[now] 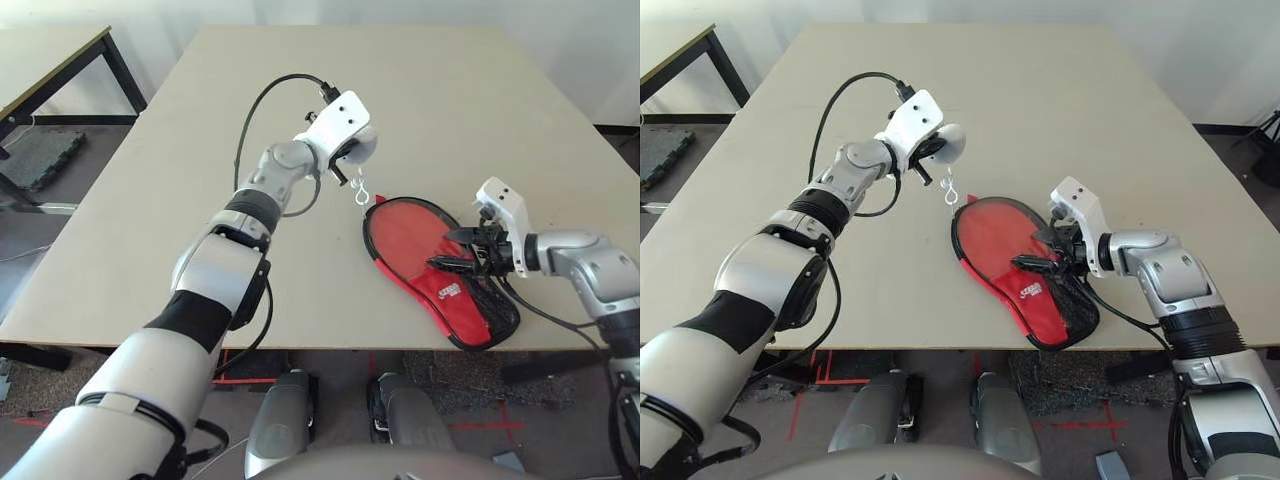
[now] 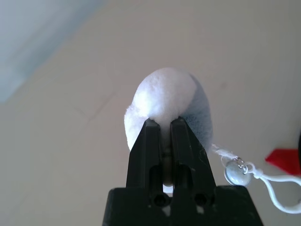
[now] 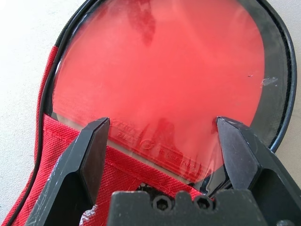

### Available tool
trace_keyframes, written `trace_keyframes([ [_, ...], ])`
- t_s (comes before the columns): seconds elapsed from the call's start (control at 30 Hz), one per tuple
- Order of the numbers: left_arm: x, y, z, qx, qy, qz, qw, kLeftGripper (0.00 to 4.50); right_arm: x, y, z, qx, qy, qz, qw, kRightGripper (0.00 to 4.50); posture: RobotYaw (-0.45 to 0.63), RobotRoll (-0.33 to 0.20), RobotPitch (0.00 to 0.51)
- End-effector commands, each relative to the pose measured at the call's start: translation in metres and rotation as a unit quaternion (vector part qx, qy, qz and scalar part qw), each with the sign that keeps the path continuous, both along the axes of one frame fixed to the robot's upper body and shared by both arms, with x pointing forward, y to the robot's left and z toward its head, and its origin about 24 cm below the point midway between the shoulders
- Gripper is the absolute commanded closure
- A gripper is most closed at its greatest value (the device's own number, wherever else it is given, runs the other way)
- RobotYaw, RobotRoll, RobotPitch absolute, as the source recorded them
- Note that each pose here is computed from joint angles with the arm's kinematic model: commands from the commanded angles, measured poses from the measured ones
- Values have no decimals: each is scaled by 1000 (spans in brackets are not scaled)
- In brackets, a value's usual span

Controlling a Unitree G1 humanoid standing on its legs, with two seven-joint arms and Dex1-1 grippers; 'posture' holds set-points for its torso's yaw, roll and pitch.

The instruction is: Store the ping-pong paddle in its case and zip it.

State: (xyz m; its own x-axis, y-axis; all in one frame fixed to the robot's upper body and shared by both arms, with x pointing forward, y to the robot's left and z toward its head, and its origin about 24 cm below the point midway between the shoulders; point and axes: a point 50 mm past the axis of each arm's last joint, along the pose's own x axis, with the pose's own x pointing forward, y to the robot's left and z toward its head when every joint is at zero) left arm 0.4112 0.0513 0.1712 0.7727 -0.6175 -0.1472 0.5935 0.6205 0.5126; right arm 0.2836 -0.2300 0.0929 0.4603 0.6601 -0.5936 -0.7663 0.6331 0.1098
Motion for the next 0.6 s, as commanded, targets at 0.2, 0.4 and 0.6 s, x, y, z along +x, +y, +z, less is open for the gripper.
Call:
trace_keyframes([
  [0.2,-6,-40,32,-30,-52,-43,997,4488,-22,-2,-35,-14,96,-14,995,0,2,0,119],
  [0.4,-18,-70,47,-51,-58,-111,991,4488,-22,2,-36,-11,100,-11,995,0,6,0,122],
  [0.6,-31,-72,11,21,15,-225,974,4488,-20,3,-35,-11,97,-8,995,0,11,0,118],
])
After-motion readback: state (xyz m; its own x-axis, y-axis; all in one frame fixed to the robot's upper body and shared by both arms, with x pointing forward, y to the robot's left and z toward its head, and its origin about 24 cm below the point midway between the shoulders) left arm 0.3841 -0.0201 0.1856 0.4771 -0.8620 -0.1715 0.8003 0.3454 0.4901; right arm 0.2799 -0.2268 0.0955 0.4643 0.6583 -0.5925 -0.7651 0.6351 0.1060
